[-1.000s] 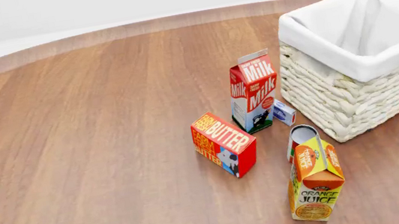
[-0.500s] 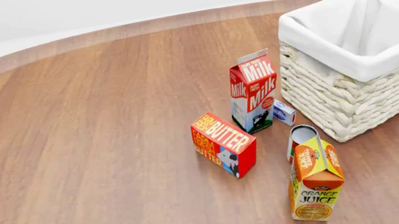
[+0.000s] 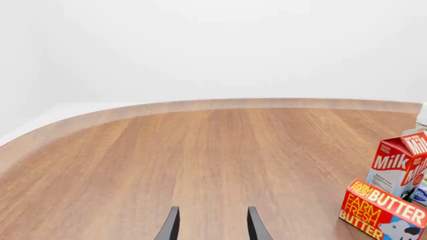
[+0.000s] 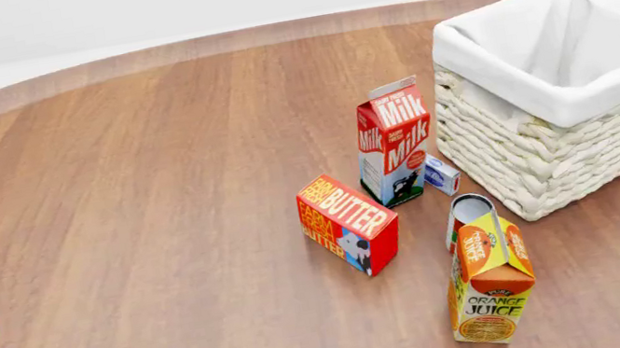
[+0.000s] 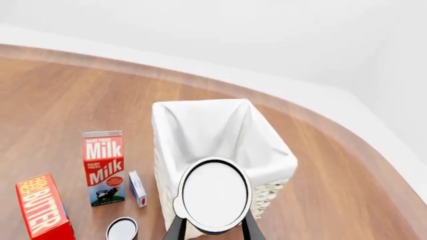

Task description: Pick up the alphabet soup, and put it in the basket.

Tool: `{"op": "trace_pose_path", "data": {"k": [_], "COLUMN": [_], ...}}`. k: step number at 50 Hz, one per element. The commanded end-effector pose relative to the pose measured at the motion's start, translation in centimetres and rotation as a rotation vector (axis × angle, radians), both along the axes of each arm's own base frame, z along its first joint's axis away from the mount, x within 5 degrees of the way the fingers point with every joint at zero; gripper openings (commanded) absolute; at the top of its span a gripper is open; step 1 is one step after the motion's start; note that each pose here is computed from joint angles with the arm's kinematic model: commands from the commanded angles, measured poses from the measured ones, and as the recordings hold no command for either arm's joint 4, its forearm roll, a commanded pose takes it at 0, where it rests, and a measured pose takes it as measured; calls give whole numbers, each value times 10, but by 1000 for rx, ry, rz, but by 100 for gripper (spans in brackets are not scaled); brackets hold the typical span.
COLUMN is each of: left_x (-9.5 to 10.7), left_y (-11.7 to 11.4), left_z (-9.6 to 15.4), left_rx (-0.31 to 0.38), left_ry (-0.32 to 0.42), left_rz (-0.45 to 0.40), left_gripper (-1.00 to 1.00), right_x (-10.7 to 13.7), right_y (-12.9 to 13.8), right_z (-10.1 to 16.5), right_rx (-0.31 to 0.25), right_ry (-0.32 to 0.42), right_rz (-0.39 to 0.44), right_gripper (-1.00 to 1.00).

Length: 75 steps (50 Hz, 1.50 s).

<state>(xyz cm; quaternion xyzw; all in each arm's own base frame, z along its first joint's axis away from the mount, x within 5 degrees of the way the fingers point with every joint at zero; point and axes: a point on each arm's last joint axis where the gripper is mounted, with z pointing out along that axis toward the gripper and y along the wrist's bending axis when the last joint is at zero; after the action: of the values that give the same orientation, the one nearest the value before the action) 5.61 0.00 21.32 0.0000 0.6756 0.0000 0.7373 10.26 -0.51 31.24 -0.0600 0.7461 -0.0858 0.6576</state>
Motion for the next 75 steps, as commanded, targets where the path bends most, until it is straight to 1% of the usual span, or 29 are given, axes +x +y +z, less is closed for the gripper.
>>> {"op": "trace_pose_path", "data": {"k": [1,7,21,29,30,44,55,56,59,69,70,75], "left_x": [0,0,0,0,0,0,0,0,0,0,0,0], "left_y": [0,0,0,0,0,0,0,0,0,0,0,0], "left_z": [0,0,0,0,0,0,0,0,0,0,0,0], "left_rx": [0,0,0,0,0,0,0,0,0,0,0,0], "left_ry": [0,0,0,0,0,0,0,0,0,0,0,0], "left_rz": [0,0,0,0,0,0,0,0,0,0,0,0], "left_gripper": [100,100,100,100,100,100,100,100,100,100,100,100], "right_x": [9,16,33,36,42,60,65,68,69,73,80,87], "right_y": [1,1,2,2,3,3,2,1,1,1,2,3], "right_z": [12,16,22,24,26,31,34,40,44,50,53,56], "right_rx": [32,35,34,35,35,33,32,28,27,25,18,12], "right_ry": [-28,-37,-29,-29,-29,-26,-26,-30,-33,-37,-29,-15], "right_rz": [10,13,25,25,29,34,28,24,21,21,28,35], "right_gripper": [-100,-100,-100,-100,-100,-100,-100,-100,-100,-100,-100,-100]}}
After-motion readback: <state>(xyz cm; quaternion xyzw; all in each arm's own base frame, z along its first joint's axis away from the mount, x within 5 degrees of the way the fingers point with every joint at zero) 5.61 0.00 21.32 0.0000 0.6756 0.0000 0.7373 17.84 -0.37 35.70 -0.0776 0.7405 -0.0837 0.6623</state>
